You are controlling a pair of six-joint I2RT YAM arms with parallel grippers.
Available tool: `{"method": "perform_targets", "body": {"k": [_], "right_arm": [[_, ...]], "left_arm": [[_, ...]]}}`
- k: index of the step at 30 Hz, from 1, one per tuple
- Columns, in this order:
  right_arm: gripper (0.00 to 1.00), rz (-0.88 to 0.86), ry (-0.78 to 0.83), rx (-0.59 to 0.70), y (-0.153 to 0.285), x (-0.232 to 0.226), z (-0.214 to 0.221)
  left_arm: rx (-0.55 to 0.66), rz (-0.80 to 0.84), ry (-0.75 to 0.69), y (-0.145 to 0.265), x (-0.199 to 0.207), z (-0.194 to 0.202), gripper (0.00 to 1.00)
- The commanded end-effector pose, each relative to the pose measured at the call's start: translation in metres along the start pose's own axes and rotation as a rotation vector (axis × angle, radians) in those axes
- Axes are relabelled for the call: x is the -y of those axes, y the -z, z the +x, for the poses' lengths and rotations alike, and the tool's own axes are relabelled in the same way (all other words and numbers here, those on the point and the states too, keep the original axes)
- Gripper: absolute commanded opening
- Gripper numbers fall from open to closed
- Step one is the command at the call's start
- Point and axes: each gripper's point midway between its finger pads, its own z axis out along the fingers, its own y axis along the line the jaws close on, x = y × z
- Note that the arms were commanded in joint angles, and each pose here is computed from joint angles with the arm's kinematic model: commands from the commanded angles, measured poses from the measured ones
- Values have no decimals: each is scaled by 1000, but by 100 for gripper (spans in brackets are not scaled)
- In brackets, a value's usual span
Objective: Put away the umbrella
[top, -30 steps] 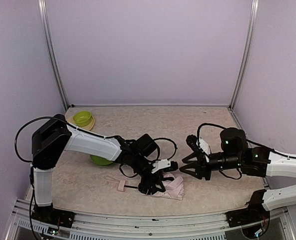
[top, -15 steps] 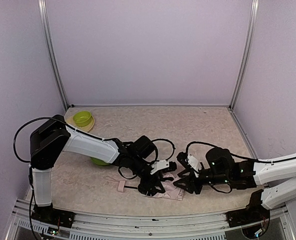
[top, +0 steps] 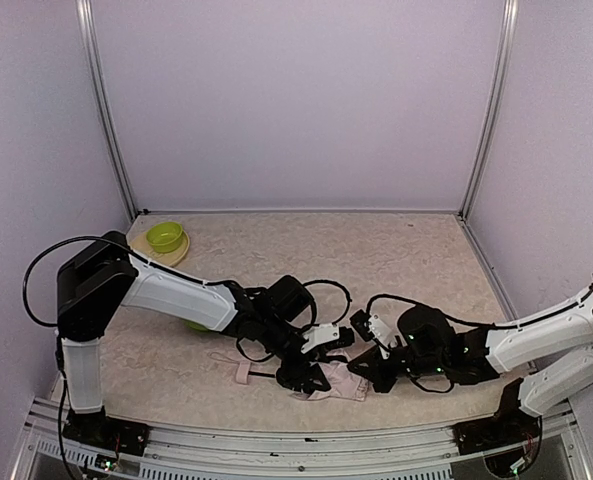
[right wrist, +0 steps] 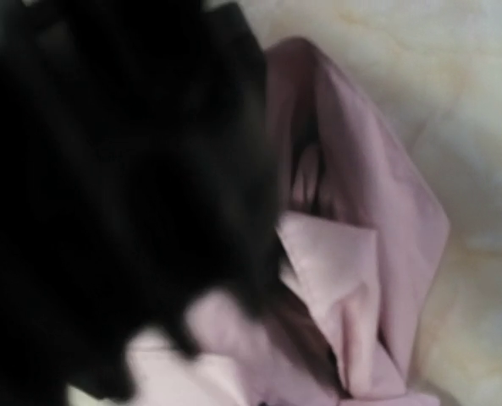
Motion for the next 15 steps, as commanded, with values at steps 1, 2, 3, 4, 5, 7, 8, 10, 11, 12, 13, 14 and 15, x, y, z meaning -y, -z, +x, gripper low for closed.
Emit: {"method": "perform_targets", "body": {"k": [1,2,3,4,5,7,8,10,11,12,13,14,15], "right_arm": [[0,15,-36,0,8,5,-4],[0,25,-56,5,14,11,-4],[0,28,-76,17,20,15,-5],[0,30,-94,49,29,19,-10],[0,41,-111,57,34,25,-8],[0,53,-131,124,49,32,-19],[0,51,-136,145,54,33,-23],[0,35,-131,183,61,31,-32],[0,25,-126,194,63,30,-37],[0,16,-123,200,65,28,-41],[0,10,-123,208,67,28,-47],[0,6,-130,217,69,28,-54],[0,7,-145,218,71,31,-60]], "left_arm": [[-294,-35,140,-6,10,95,65],[-285,-37,131,-5,11,92,67],[-278,-38,122,-4,13,90,68],[-275,-36,112,-4,15,88,69],[-274,-35,103,-4,17,87,69],[-274,-33,82,-5,20,87,70],[-278,-30,77,-6,22,88,70],[-288,-27,72,-8,24,90,67],[-294,-27,69,-8,25,92,65],[-298,-26,66,-9,25,93,62],[-303,-25,64,-10,25,95,58],[-307,-25,62,-11,25,97,54],[-314,-25,63,-12,26,99,53]]}}
